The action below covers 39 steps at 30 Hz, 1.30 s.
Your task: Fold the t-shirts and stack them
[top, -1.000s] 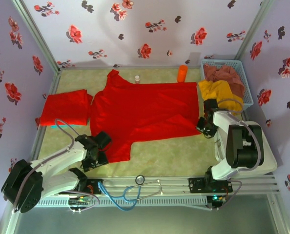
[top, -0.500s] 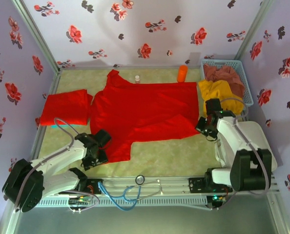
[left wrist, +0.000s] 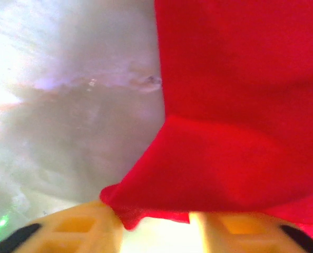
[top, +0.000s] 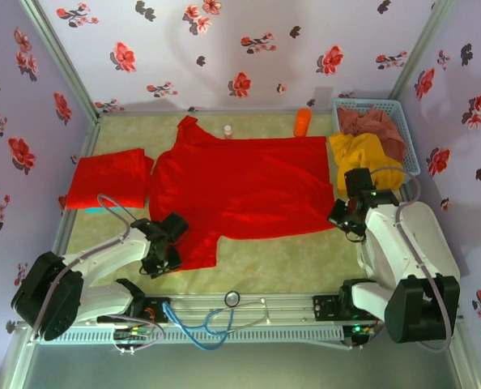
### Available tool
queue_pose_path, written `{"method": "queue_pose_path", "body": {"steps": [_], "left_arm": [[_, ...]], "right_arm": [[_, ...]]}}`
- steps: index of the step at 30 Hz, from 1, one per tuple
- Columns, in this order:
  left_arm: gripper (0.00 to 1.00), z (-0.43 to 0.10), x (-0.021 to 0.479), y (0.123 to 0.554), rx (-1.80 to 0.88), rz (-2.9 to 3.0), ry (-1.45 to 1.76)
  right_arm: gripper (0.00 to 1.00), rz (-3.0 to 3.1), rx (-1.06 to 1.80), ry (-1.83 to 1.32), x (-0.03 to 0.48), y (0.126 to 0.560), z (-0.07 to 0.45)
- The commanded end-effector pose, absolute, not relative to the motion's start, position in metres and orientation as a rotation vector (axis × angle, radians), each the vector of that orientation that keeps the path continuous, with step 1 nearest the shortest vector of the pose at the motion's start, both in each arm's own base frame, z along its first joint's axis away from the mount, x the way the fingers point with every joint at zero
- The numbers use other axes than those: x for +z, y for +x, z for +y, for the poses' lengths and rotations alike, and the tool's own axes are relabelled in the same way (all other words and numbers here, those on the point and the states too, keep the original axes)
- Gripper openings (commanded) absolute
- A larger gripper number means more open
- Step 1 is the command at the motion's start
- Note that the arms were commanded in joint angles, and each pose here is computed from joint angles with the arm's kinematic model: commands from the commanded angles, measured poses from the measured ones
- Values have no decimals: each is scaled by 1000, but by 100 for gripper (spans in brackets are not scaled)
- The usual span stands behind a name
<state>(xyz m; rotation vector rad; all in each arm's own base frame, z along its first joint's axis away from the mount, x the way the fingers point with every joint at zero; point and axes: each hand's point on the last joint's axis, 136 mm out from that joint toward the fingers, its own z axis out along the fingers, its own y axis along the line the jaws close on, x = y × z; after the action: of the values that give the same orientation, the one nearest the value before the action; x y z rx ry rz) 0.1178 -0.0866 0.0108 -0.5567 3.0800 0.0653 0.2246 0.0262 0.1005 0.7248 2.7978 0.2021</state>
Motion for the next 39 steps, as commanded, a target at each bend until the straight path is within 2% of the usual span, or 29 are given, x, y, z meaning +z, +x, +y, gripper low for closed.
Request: {"method": "queue_pose_path", "body": {"steps": [1,6,7,18,31,39], "left_arm": [[28,-76,-9,114,129,3071,-573],[1,-77,-5,105,106,3101,-577],[0,-76,-3,104,110,3101,-580],[0,-71,48,78,92,3081,-618],[0,-81,62,64,20,3077,-632],[0,-69,75,54,155,3040,-637]], "right_arm": [[0,2759,158,753,109,222,19],[0,2750,173,745,111,222,20],[0,2748,174,745,111,222,20],[0,2713,155,778,114,220,14],[0,2727,179,802,113,211,17],[0,2676,159,849,118,203,11]]}}
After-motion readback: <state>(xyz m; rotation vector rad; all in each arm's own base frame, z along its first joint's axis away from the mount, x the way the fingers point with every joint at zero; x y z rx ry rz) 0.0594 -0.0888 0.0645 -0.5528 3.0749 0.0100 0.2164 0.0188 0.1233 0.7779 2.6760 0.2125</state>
